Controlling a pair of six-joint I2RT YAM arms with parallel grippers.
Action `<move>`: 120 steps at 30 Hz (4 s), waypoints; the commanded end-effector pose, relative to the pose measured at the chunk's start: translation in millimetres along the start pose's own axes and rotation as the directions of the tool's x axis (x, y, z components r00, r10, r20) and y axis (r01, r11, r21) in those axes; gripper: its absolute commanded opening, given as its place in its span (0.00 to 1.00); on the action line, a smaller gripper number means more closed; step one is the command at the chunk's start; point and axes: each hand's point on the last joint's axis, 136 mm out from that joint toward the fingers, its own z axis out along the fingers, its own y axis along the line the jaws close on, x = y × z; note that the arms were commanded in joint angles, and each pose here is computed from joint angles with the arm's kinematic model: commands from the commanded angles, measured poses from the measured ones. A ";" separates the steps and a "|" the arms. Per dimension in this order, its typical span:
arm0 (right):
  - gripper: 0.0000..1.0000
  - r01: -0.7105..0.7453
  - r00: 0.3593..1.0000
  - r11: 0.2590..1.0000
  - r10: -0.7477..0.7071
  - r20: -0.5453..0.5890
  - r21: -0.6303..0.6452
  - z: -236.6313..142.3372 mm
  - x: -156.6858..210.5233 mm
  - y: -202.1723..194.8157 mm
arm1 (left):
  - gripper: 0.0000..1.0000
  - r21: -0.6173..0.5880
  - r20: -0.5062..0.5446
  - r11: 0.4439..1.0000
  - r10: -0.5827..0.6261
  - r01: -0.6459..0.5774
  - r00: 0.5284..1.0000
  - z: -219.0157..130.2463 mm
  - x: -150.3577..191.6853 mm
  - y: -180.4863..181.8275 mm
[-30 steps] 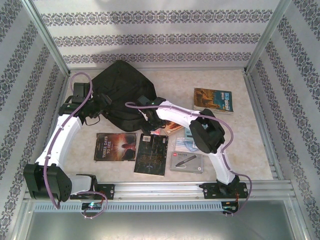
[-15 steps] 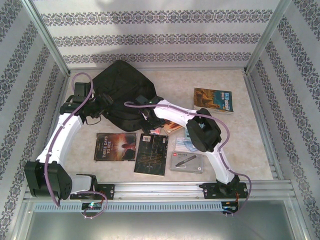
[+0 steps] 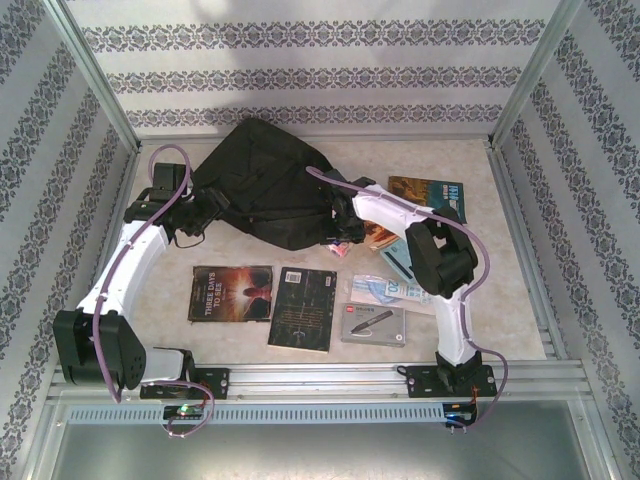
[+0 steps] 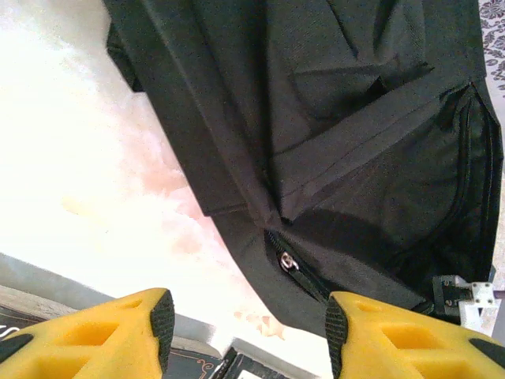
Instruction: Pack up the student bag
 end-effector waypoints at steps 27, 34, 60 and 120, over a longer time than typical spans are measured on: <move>0.94 0.318 0.948 0.947 -0.318 -0.017 0.050 10.0 27.3 20.8 | 0.54 0.064 -0.008 0.998 0.011 -0.010 1.000 4.0 -1.3 -17.8; 0.85 0.285 0.958 0.956 -0.283 -0.037 0.067 31.7 35.9 15.9 | 0.53 0.070 -0.012 0.997 0.020 -0.019 1.000 3.6 -1.2 -20.4; 0.51 0.082 0.980 0.996 -0.074 0.184 -0.040 -64.6 28.0 -23.3 | 0.57 -0.021 -0.120 0.869 0.489 -0.494 0.864 56.3 -26.9 -84.6; 0.52 -0.081 0.911 0.932 0.213 0.354 -0.354 -203.7 -51.8 -6.1 | 0.00 0.155 -0.040 0.771 0.629 -0.617 0.776 84.8 -59.3 -176.5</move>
